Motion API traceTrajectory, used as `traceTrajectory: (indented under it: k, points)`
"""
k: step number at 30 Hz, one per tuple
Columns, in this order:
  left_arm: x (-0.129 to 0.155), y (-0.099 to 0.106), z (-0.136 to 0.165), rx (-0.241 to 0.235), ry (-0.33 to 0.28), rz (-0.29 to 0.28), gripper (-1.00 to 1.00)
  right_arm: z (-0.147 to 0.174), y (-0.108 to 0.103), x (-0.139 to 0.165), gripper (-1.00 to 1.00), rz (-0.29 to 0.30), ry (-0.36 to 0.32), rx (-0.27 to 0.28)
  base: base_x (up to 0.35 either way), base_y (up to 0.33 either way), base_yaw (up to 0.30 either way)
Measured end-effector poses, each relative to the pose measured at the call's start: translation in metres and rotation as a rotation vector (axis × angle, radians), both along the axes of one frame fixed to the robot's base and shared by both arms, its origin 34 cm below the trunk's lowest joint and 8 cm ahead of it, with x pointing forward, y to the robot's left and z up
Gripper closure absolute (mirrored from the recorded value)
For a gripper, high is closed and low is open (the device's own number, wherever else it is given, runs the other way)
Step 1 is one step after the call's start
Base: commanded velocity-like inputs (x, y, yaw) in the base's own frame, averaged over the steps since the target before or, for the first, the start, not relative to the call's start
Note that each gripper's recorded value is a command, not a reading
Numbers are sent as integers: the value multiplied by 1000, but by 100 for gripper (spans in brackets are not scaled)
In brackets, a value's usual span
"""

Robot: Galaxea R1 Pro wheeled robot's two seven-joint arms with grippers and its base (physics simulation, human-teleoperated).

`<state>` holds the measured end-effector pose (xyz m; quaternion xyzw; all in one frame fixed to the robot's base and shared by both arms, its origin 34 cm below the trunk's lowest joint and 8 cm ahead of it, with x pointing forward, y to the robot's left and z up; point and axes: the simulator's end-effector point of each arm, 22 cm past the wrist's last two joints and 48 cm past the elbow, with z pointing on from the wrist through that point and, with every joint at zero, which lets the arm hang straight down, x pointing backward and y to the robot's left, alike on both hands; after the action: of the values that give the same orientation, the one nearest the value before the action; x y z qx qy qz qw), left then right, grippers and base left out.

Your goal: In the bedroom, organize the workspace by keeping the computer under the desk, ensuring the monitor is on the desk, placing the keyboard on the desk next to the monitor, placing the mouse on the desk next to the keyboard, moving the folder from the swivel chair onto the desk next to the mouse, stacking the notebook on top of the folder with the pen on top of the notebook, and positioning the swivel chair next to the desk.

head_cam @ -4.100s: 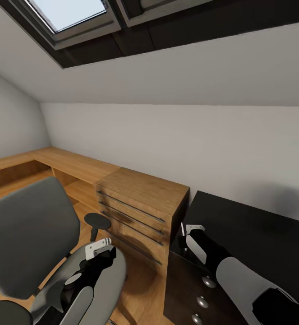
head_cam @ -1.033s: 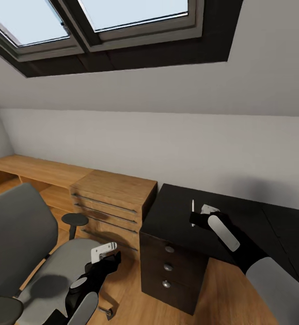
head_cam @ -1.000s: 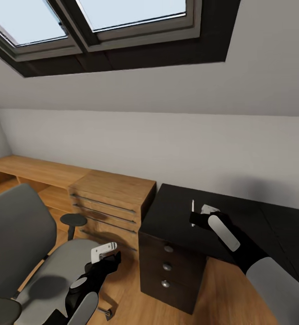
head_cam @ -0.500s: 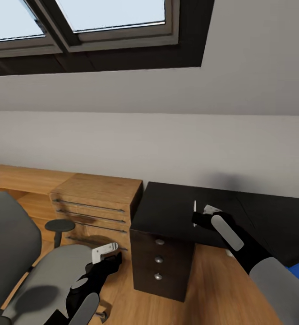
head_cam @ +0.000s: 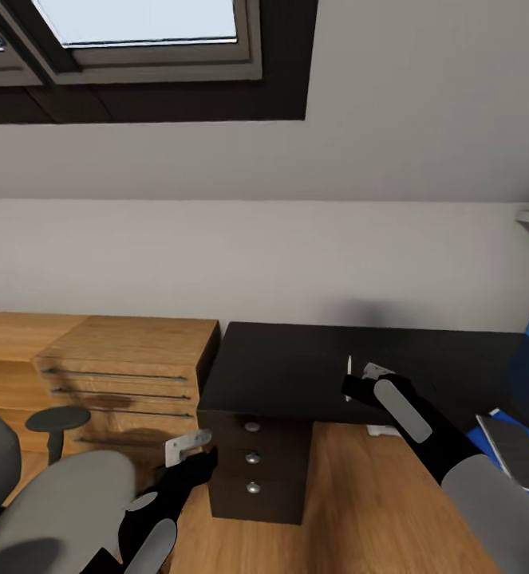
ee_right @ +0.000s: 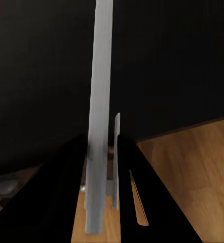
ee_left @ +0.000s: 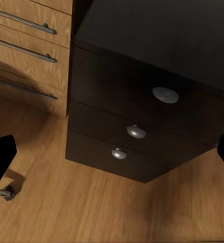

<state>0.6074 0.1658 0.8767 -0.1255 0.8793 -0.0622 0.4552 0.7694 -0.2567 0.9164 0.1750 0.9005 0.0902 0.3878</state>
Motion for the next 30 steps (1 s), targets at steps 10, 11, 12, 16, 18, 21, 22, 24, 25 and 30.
traceTrajectory:
  k: [10,11,12,16,18,21,22,24,25,30]
  points:
    - [0,0,0,1,-1,0,-100,-1,-1,0,100,-2,1,-2,0,0,-299]
    - [0,0,0,1,-1,0,-100,-2,-2,0,100,-4,3,-2,0,0,-299]
    - [0,0,0,2,-1,0,-100,-2,-2,0,100,-7,4,-3,0,0,-299]
    - [0,1,0,2,-1,0,-100,-3,-5,0,100,-15,2,-4,0,0,-299]
    - [0,1,0,2,-1,0,-100,-3,-5,0,100,-16,2,-4,0,0,-299]
    - [0,0,0,1,-1,0,-100,-4,-6,0,100,-17,1,-3,0,0,-299]
    - [0,1,0,2,-1,0,-100,-4,-6,0,100,-17,1,-3,0,0,-294]
    - [0,1,0,2,-1,0,-100,-2,-8,1,100,-26,-1,3,0,0,-287]
    - [0,0,0,1,-1,0,-100,-1,-11,2,100,-37,-3,11,0,0,-281]
    - [0,0,-1,0,2,0,-100,0,-24,4,100,-81,1,24,0,0,-279]
